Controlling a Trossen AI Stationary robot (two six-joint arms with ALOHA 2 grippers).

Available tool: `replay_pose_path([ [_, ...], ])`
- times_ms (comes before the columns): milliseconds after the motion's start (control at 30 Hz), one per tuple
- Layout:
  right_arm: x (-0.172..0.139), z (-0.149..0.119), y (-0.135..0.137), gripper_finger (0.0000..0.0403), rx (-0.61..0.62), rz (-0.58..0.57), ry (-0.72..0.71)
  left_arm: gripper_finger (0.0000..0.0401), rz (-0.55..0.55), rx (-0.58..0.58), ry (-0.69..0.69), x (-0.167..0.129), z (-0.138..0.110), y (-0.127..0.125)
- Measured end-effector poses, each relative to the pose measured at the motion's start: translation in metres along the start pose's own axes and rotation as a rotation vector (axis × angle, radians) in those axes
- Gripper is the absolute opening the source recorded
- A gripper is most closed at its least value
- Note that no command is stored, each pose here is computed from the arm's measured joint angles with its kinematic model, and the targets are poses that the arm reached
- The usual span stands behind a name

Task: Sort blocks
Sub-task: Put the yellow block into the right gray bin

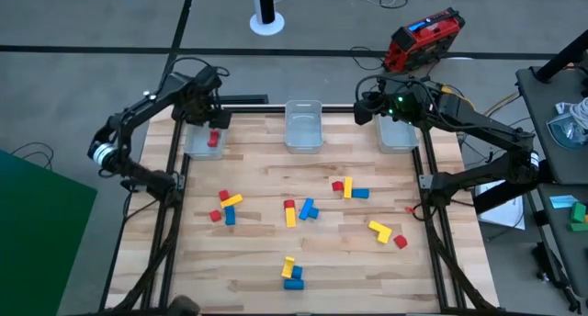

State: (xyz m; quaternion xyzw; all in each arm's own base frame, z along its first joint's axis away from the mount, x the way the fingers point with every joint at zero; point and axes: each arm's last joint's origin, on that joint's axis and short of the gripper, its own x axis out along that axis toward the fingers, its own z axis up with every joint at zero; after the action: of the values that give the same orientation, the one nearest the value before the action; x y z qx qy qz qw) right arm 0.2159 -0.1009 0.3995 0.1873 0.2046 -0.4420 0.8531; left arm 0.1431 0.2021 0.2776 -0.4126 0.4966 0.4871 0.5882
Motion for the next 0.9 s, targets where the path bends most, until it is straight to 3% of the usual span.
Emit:
replay_pose_path([
  [200, 0.0, 0.001, 0.0, 0.0013, 0.011, 0.004, -0.009, 0.0166, -0.115, 0.033, -0.107, -0.04, -0.044, -0.026],
  [533, 0.0, 0.002, 0.001, 0.0013, 0.015, 0.007, -0.015, 0.0166, -0.245, 0.179, -0.094, -0.069, -0.114, -0.059],
  [767, 0.0, 0.008, 0.004, 0.0013, 0.046, 0.037, -0.073, 0.0166, -0.265, 0.228, -0.078, -0.071, -0.129, -0.069],
  [900, 0.0, 0.014, 0.01, 0.0013, 0.075, 0.161, -0.101, 0.0166, -0.279, 0.26, -0.104, -0.072, -0.128, -0.071],
])
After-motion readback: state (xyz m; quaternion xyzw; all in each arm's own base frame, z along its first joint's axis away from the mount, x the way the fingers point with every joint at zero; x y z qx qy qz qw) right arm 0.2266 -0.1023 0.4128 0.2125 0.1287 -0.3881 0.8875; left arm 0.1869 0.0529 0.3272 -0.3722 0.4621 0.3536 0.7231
